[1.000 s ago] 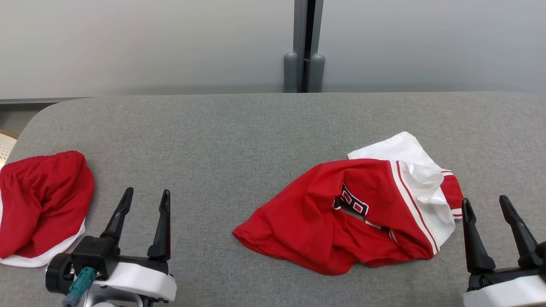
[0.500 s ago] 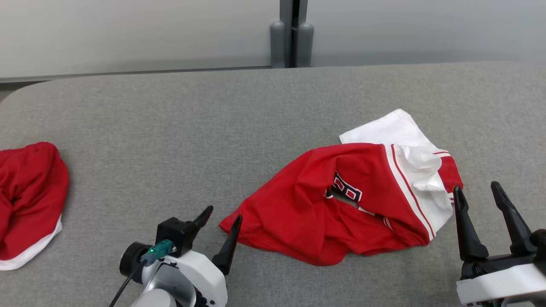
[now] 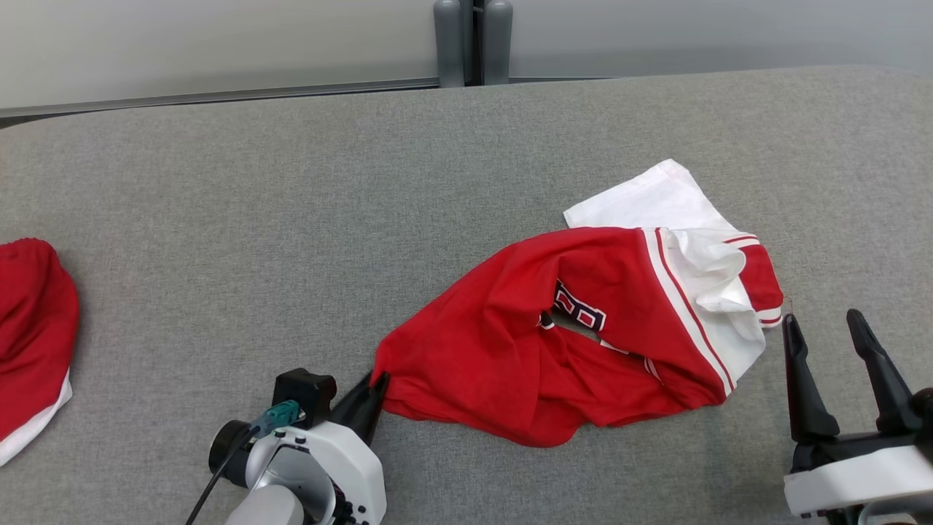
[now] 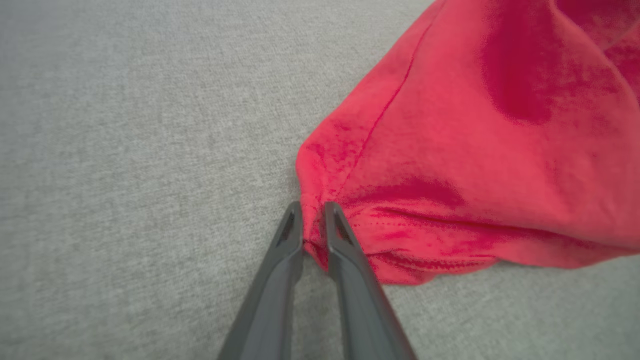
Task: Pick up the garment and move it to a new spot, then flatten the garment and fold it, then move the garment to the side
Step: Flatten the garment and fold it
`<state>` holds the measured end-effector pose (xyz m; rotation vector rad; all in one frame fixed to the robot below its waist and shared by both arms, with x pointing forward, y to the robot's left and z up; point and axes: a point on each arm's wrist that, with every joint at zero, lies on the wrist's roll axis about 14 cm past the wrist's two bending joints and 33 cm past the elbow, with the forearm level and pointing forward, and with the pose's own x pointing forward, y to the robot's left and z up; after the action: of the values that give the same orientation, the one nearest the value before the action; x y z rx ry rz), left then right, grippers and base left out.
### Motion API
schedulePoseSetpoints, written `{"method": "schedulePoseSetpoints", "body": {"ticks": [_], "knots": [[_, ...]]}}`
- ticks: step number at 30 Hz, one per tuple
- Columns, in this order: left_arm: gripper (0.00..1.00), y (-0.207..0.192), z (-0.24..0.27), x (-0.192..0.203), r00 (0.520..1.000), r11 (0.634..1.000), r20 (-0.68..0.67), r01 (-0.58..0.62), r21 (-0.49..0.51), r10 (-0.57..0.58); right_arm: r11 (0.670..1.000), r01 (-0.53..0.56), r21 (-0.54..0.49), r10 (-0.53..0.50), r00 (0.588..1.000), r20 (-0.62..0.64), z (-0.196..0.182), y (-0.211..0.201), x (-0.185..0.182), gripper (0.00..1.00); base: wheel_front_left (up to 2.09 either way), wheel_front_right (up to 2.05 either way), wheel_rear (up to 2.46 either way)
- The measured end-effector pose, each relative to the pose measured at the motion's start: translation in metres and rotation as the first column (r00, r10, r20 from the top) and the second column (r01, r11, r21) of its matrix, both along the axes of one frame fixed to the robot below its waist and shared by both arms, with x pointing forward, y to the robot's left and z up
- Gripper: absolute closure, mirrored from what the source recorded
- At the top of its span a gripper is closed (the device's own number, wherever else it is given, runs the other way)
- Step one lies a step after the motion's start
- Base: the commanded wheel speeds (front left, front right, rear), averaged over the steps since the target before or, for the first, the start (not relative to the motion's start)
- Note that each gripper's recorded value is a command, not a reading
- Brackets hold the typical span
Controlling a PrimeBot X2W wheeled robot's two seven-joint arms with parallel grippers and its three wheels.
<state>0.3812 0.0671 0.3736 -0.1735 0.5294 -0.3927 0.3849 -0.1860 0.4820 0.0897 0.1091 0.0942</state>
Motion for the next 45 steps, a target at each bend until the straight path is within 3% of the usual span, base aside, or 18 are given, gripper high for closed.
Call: {"method": "schedulePoseSetpoints", "body": {"ticks": [9,19,20,21,22,27,35,40,41,45], "knots": [[1.00,0.002,0.000,0.001,1.000,1.000,0.016,-0.010,-0.004,0.010,0.995,-0.092,-0.047,0.087,0.992,-0.091,-0.024,0.023,-0.009,0.00,0.00,0.00,0.00],[1.00,0.006,0.004,0.011,0.998,0.999,0.042,-0.047,-0.022,0.048,0.970,-0.200,-0.140,0.180,0.973,-0.146,-0.047,0.042,0.023,0.00,0.00,0.00,0.00],[1.00,0.007,0.004,0.011,0.998,0.998,0.045,-0.051,-0.024,0.052,0.968,-0.203,-0.149,0.180,0.972,-0.153,-0.050,0.041,0.025,0.40,0.00,0.00,0.00],[1.00,0.008,0.004,0.012,0.997,0.998,0.049,-0.054,-0.026,0.055,0.968,-0.200,-0.150,0.175,0.971,-0.164,-0.054,0.040,0.027,0.65,0.00,0.00,0.00],[1.00,0.009,0.006,0.014,0.996,0.998,0.060,-0.059,-0.028,0.060,0.969,-0.195,-0.151,0.168,0.970,-0.175,-0.057,0.038,0.028,1.00,0.00,0.00,0.00],[1.00,0.017,0.019,0.023,0.987,0.996,0.134,-0.087,-0.037,0.091,0.983,-0.134,-0.125,0.120,0.986,-0.116,-0.046,0.024,0.040,1.00,0.00,0.00,0.00],[1.00,0.048,0.090,0.055,0.904,0.986,0.393,-0.162,-0.046,0.167,0.993,-0.040,-0.114,0.058,0.986,0.155,0.030,-0.001,0.058,1.00,0.00,0.00,0.00],[1.00,0.064,0.154,0.066,0.809,0.984,0.565,-0.176,-0.027,0.160,0.992,0.001,-0.126,0.044,0.935,0.352,0.100,-0.014,0.061,1.00,0.00,0.00,0.00],[1.00,0.068,0.185,0.068,0.761,0.983,0.629,-0.181,-0.028,0.158,0.990,0.015,-0.140,0.046,0.906,0.420,0.127,-0.018,0.058,1.00,0.00,0.00,0.00],[1.00,0.075,0.246,0.063,0.657,0.982,0.739,-0.186,-0.037,0.152,0.986,0.038,-0.161,0.059,0.828,0.558,0.189,-0.023,0.048,1.00,0.00,0.00,0.00]]}}
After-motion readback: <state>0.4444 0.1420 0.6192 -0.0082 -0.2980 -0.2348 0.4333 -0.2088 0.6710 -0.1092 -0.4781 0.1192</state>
